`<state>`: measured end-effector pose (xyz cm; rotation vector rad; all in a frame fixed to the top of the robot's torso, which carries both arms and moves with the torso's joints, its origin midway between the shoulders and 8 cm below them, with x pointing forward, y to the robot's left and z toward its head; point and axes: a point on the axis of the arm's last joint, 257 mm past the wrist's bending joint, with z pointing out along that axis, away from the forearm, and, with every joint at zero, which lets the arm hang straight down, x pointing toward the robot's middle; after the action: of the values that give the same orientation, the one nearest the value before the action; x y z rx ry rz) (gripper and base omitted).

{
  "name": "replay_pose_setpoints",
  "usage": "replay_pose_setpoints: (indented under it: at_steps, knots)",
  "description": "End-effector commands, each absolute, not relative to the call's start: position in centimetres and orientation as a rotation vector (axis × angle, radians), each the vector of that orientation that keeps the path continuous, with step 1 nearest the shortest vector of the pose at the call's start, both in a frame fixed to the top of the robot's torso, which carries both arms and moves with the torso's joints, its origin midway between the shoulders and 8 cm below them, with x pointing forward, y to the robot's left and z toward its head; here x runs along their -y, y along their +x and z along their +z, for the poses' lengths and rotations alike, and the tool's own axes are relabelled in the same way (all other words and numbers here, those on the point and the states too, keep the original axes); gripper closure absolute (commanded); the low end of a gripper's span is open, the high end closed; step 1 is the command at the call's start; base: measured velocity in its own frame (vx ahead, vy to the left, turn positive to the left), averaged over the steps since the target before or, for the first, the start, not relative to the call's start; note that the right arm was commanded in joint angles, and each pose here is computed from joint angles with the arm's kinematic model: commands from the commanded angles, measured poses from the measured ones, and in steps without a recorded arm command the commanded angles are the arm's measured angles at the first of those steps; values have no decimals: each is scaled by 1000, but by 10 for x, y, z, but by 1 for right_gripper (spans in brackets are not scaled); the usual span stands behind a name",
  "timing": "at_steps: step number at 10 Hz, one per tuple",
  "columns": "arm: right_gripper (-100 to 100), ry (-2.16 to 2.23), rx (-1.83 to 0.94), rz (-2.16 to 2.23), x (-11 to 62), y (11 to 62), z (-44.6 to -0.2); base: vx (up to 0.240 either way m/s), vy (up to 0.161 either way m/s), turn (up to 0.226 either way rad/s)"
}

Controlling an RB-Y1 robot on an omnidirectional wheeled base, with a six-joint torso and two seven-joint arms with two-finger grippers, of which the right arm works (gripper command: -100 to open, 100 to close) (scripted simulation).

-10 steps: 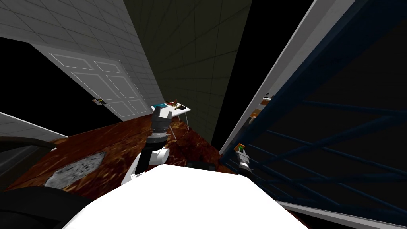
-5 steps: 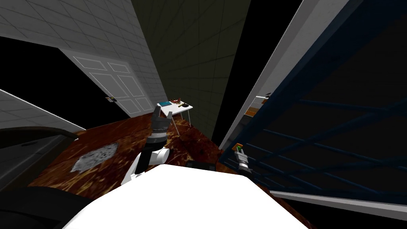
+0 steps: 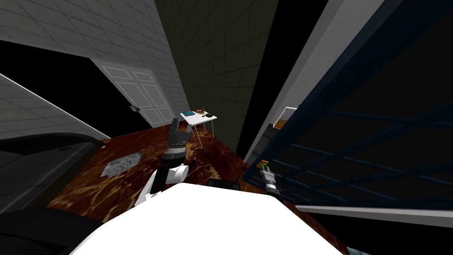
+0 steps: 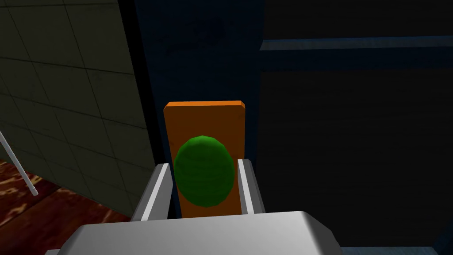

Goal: Pull the door open

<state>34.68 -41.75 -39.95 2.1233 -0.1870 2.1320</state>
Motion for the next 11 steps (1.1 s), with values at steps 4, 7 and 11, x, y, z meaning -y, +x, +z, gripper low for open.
replay_pose_setpoints:
  at_steps: [4, 7, 11]
  knots:
    - [100, 2162, 120, 2163, 406, 335, -400, -217, -22, 60]
    - [100, 2189, 72, 2183, 403, 318, -402, -231, -28, 146]
    - [100, 2214, 16, 2214, 402, 299, -400, -246, -56, 133]
